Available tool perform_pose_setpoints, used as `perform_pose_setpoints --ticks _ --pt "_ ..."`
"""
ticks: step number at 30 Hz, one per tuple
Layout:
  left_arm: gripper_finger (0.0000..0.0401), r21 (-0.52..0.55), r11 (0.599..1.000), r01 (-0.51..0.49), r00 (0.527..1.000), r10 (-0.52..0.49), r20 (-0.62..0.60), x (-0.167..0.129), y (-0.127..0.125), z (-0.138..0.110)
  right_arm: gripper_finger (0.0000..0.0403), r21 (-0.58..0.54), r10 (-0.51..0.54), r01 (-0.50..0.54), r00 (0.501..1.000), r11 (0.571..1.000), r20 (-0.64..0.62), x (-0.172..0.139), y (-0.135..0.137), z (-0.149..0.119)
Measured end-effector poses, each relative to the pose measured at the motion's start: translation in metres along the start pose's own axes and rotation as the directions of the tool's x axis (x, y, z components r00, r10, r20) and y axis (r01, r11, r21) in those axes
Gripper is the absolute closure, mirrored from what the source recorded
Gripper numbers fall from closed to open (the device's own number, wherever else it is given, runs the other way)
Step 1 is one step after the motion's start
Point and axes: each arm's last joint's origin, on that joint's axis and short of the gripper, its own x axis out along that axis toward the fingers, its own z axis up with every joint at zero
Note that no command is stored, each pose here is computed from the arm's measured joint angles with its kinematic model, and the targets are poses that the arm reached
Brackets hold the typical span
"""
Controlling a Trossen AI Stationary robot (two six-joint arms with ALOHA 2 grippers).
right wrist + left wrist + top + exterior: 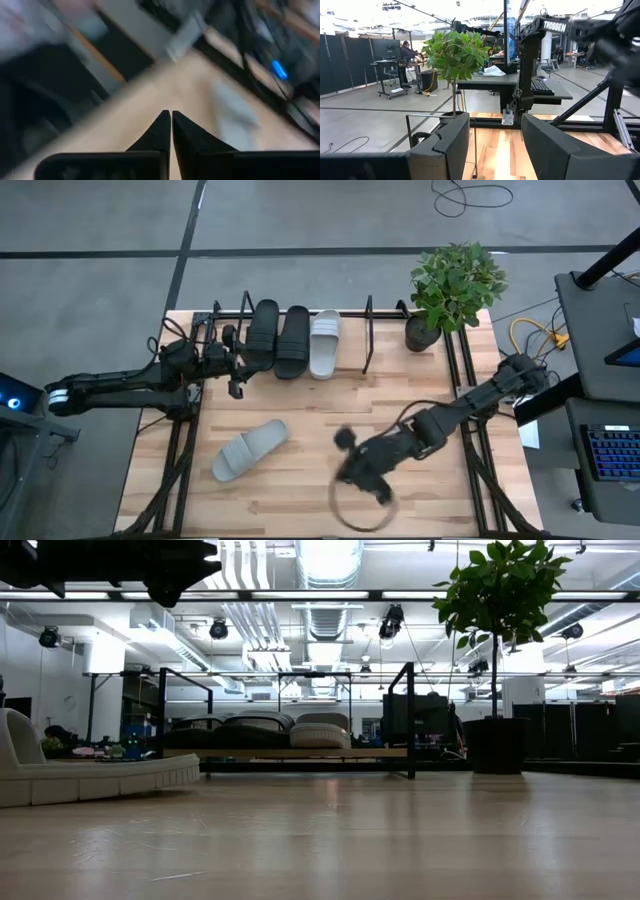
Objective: Pick and place slides into the shelf
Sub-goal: Put the gray slipper on the shelf
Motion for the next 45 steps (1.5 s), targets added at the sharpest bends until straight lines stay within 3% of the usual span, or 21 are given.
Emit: perform_pose_setpoints --ticks 1,3,10,13,17,19,24,26,30,33,37,45 --pt "0.0234 -0.004 1.0 0.0 1.0 0.0 0.0 0.0 0.0 0.0 0.0394 -0.002 0.051 -0.051 0.995 0.999 0.087 0.0 0.003 -0.002" --pt "0.0234 -0.031 1.0 0.0 1.0 0.0 -0.001 0.0 0.0 0.0 0.0394 0.041 0.05 -0.057 0.985 0.998 0.163 -0.005 0.002 -0.014" --pt "0.0234 -0.052 0.999 0.0 1.0 0.0 -0.012 0.001 0.0 -0.002 0.0394 0.177 -0.101 0.061 0.968 0.982 0.229 -0.021 -0.009 -0.089" --pt "0.0234 -0.052 0.999 0.0 1.0 -0.001 -0.018 0.002 0.0 -0.003 0.0394 0.202 -0.164 0.094 0.917 0.975 0.365 -0.031 -0.017 -0.114" --pt "0.0234 -0.052 0.999 -0.001 1.0 -0.001 -0.029 0.004 0.0 -0.004 0.0394 0.251 -0.259 0.165 0.875 0.954 0.41 -0.034 -0.024 -0.149" --pt "0.0234 -0.049 0.999 0.0 1.0 -0.001 -0.024 0.004 0.0 -0.004 0.0394 0.252 -0.296 0.201 0.852 0.946 0.432 -0.038 -0.031 -0.154" --pt "0.0234 -0.021 1.0 0.01 1.0 -0.01 0.01 0.003 0.0 0.001 0.0394 0.245 -0.331 0.249 0.857 0.937 0.394 -0.038 -0.041 -0.161" --pt "0.0234 -0.049 0.994 0.094 0.996 -0.094 -0.004 0.002 -0.002 -0.001 0.0394 0.225 -0.341 0.267 0.839 0.937 0.424 -0.041 -0.045 -0.152" --pt "0.0234 -0.211 0.917 0.338 0.936 -0.35 -0.026 0.003 -0.01 -0.006 0.0394 0.166 -0.342 0.299 0.832 0.94 0.437 -0.043 -0.047 -0.147" --pt "0.0234 -0.346 0.848 0.401 0.899 -0.437 -0.031 0.004 -0.012 -0.007 0.0394 0.14 -0.348 0.32 0.829 0.937 0.438 -0.044 -0.048 -0.146" --pt "0.0234 -0.43 0.794 0.43 0.871 -0.491 -0.034 0.004 -0.014 -0.008 0.0394 0.124 -0.345 0.324 0.842 0.938 0.414 -0.042 -0.048 -0.148" --pt "0.0235 -0.386 0.801 0.457 0.87 -0.493 0.008 0.002 -0.014 0.005 0.0394 0.113 -0.356 0.34 0.848 0.934 0.392 -0.042 -0.049 -0.15"
